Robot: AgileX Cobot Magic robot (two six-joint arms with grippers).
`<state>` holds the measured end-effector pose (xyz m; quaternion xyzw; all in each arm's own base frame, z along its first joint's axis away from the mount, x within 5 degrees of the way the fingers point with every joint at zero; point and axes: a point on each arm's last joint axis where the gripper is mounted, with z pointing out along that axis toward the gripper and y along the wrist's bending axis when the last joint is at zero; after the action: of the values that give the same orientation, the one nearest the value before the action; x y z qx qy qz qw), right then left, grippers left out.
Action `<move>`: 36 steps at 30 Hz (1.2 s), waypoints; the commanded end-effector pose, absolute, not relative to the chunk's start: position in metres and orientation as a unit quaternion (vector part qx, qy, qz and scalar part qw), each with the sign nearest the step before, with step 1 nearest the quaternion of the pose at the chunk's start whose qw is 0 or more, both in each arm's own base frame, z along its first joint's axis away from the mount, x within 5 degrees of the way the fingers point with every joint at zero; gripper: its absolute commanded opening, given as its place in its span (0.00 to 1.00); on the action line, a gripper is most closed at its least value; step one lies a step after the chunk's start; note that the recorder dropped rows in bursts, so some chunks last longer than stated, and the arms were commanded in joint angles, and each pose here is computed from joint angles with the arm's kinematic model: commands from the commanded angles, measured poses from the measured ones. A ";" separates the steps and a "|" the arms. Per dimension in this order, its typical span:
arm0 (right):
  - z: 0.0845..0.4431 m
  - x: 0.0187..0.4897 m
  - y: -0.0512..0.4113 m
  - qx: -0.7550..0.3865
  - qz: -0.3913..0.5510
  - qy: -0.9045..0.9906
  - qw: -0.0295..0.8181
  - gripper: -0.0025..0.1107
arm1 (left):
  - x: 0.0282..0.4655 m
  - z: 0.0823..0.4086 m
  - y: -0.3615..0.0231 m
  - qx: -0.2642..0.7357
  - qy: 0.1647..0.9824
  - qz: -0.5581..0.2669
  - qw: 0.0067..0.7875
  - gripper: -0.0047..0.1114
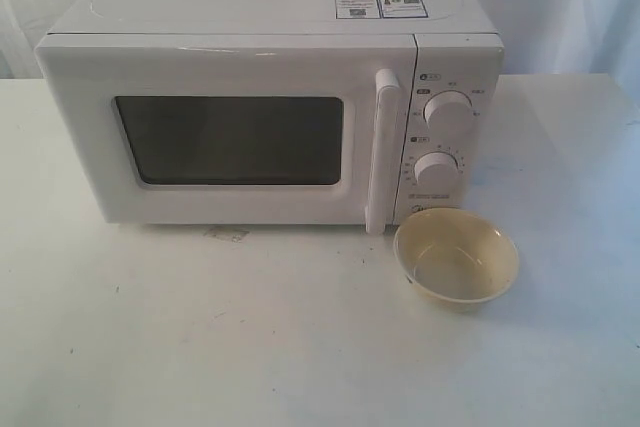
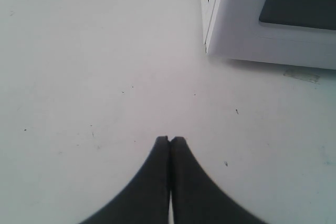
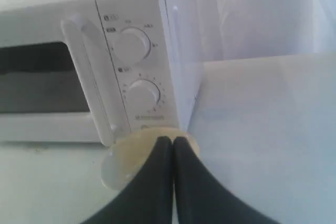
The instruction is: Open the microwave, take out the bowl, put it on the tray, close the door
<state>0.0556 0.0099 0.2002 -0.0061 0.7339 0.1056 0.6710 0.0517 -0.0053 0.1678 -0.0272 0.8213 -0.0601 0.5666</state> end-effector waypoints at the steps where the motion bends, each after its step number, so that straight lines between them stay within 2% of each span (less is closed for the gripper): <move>1: 0.183 0.054 0.006 -0.005 0.069 0.787 0.613 0.02 | 0.052 0.167 -0.005 -0.029 0.821 -0.061 0.566 0.04; 36: 0.182 0.053 0.002 0.029 0.048 0.793 0.607 0.02 | 0.052 0.167 -0.005 -0.029 0.821 -0.061 0.566 0.04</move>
<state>0.0536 0.0022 0.1832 0.0297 0.7930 0.0528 0.6063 0.0517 -0.0053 0.1678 -0.0272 0.8213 -0.0601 0.5666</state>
